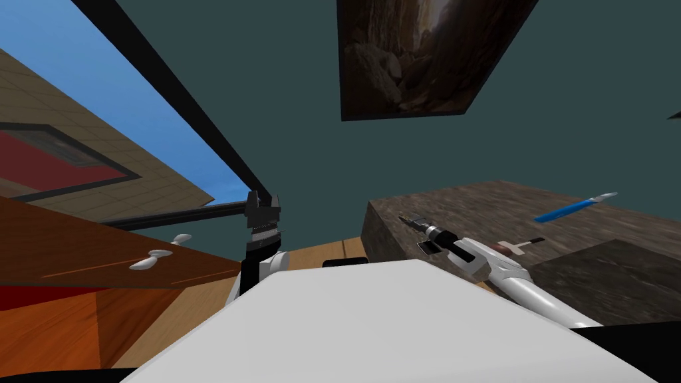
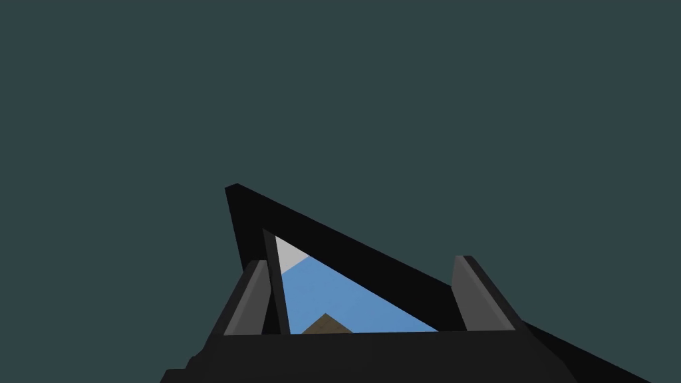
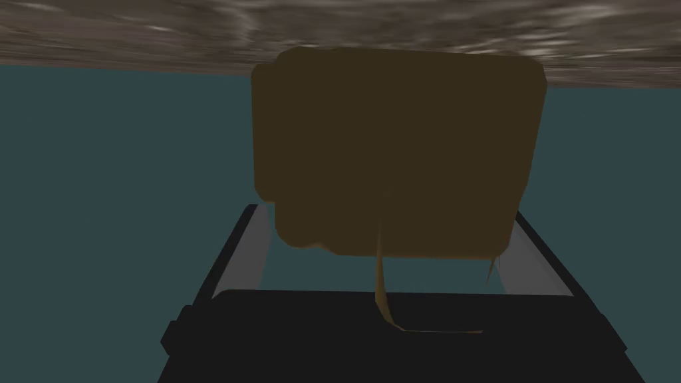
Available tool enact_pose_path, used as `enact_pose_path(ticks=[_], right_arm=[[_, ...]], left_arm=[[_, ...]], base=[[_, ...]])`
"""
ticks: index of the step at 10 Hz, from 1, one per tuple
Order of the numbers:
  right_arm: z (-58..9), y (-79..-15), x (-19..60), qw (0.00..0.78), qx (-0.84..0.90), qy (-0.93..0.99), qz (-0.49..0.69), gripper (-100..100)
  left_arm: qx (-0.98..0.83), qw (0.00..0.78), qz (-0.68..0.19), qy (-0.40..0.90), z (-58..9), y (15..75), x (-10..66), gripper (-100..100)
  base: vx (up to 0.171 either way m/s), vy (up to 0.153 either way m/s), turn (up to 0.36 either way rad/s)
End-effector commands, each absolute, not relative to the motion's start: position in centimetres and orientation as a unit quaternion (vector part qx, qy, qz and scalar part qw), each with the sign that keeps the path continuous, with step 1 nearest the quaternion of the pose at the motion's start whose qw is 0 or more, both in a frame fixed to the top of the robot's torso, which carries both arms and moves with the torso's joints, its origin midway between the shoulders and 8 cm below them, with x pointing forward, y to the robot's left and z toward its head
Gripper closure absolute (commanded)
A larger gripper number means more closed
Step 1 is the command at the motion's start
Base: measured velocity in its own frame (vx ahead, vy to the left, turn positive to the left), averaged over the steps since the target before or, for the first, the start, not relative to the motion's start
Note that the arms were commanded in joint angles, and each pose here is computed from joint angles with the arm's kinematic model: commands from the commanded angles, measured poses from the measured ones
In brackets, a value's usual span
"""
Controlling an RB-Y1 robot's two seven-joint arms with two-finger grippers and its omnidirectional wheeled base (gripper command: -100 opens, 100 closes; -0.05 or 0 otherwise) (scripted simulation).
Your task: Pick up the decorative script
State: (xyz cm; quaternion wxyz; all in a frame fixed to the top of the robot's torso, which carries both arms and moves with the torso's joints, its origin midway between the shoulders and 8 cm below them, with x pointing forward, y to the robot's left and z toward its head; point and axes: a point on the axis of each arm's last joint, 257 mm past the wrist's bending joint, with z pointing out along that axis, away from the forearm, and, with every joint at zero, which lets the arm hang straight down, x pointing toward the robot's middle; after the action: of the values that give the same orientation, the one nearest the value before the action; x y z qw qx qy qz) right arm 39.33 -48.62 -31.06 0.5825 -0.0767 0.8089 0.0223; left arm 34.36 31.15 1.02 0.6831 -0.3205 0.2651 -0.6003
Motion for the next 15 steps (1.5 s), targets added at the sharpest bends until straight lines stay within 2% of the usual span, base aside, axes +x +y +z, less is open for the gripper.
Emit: enact_pose_path(ticks=[1, 11, 15], right_arm=[[-30.7, -49.4, 39.4, 0.580, -0.087, 0.810, 0.019, -100], [-29.6, -55.4, 37.7, 0.508, -0.165, 0.845, 0.008, -100], [-29.1, -57.9, 36.4, 0.468, -0.185, 0.864, -0.001, -100]], left_arm=[[-0.320, 0.683, -0.600, 0.265, 1.0, 31.1, 34.4, 0], [-0.320, 0.683, -0.600, 0.265, 1.0, 31.1, 34.4, 0], [-0.320, 0.683, -0.600, 0.265, 1.0, 31.1, 34.4, 0]], base=[[0.091, 0.096, 0.053], [0.131, 0.115, 0.087], [0.085, 0.067, 0.062]])
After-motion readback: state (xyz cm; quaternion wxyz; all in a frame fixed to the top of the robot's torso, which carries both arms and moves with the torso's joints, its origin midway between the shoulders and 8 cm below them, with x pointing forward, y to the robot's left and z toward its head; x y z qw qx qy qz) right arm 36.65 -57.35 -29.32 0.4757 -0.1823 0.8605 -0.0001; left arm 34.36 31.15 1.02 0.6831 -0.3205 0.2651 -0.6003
